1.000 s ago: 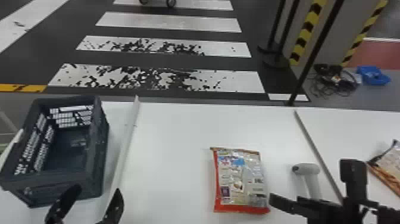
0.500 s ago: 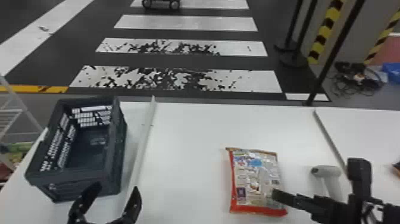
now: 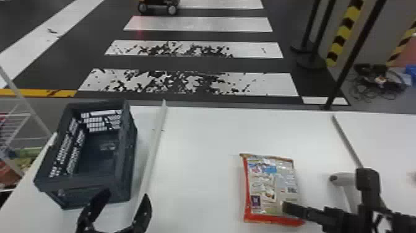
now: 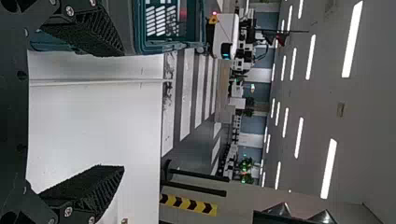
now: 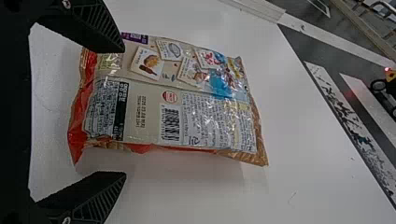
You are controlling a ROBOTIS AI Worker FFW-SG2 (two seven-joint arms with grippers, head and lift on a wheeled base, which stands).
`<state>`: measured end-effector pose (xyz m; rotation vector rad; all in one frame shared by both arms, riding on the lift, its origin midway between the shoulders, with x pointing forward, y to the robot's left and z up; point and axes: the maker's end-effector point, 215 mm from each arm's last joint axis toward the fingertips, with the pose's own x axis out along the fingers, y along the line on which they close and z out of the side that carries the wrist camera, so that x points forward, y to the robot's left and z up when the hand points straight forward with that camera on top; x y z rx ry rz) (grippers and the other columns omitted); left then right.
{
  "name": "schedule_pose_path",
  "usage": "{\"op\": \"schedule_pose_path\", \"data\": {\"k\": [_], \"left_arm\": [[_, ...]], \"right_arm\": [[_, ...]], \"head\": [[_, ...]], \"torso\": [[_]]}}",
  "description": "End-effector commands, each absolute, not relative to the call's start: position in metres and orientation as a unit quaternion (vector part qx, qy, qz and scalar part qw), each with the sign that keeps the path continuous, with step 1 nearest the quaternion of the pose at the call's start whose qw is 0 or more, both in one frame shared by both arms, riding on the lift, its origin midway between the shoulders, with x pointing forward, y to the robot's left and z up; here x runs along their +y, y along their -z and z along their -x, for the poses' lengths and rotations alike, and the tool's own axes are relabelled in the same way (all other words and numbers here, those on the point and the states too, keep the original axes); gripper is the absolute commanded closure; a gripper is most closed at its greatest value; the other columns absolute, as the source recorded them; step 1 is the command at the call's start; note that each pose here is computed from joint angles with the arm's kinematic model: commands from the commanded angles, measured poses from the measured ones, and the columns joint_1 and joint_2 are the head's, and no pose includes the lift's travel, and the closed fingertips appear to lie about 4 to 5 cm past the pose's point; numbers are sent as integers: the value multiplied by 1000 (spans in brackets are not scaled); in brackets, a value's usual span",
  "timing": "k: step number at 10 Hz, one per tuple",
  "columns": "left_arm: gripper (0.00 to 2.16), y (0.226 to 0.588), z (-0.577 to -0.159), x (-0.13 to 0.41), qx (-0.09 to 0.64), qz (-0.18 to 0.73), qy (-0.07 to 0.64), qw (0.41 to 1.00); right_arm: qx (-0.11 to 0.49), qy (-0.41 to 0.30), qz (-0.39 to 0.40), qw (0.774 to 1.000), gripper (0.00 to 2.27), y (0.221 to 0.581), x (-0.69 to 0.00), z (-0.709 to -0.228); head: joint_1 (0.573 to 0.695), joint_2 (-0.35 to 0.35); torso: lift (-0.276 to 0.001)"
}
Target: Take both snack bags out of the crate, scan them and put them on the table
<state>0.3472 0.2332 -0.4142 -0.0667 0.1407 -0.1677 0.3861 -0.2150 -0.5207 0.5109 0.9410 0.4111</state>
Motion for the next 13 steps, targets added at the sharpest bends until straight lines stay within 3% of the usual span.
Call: {"op": "schedule_pose_path", "data": {"k": [1,3,5,6,7,8,10,13], "left_arm": [[140,415,-347,233,71,33,84,993],[140,415,-347,233,71,33,84,993],[140,415,-347,235,71,33,82,994],[140,415,-348,234,71,33,83,994],[140,416,-347,236,72,32,81,994],[140,416,-347,236,72,32,81,994],[140,416,-347,237,72,32,81,994],[140,416,-347,237,72,32,79,994]], "right_arm": [[448,-192,-236,840,53,529,-216,-389],[451,-198,-237,837,53,533,-211,-390],[456,-202,-232,835,296,537,-208,-390],[460,-200,-221,836,755,540,-210,-389],[470,-193,-213,835,1868,546,-213,-385],[477,-184,-208,834,2256,550,-216,-383],[473,-186,-209,835,2256,548,-216,-380],[440,-182,-232,849,2256,510,-227,-390]], "head": [[695,29],[695,28],[695,36],[695,41],[695,41],[695,39],[695,32],[695,26]], "torso": [[-93],[-93],[-93],[-93],[-93],[-93],[-93],[-93]]}}
